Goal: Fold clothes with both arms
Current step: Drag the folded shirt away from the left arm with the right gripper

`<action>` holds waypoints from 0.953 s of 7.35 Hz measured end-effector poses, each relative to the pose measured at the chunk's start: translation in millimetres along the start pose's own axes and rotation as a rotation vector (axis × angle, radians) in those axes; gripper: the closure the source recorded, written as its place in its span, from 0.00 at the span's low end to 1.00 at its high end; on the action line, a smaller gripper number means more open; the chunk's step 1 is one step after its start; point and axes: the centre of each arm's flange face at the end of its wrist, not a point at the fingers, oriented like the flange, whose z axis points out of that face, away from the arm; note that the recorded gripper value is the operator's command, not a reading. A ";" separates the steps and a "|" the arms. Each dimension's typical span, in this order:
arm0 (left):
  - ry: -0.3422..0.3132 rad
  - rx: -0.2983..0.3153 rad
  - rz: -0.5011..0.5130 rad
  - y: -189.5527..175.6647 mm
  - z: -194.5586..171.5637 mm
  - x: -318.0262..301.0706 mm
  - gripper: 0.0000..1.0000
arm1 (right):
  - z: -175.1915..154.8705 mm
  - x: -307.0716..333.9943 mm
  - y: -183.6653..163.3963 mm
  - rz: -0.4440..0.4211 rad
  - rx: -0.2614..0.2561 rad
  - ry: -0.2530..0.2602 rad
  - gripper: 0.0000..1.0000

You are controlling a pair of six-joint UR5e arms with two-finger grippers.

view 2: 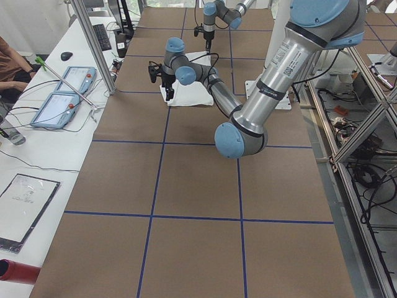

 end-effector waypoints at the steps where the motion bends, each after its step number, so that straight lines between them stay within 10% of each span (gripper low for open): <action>1: 0.003 0.001 0.002 3.7 -1.1 -0.1 0.02 | -8.3 11.0 29.6 -0.021 -0.063 -0.008 1.00; 5: 0.007 0.011 0.017 31.0 -0.9 -7.6 0.02 | -6.6 -11.0 174.9 -0.218 -0.439 -0.040 1.00; 6: 0.005 0.013 0.013 37.2 2.2 -7.3 0.01 | -6.1 -19.8 203.4 -0.266 -0.508 -0.048 0.01; 7: 0.004 0.014 0.011 41.8 4.3 -6.6 0.01 | -4.7 -29.8 221.8 -0.300 -0.548 -0.058 0.00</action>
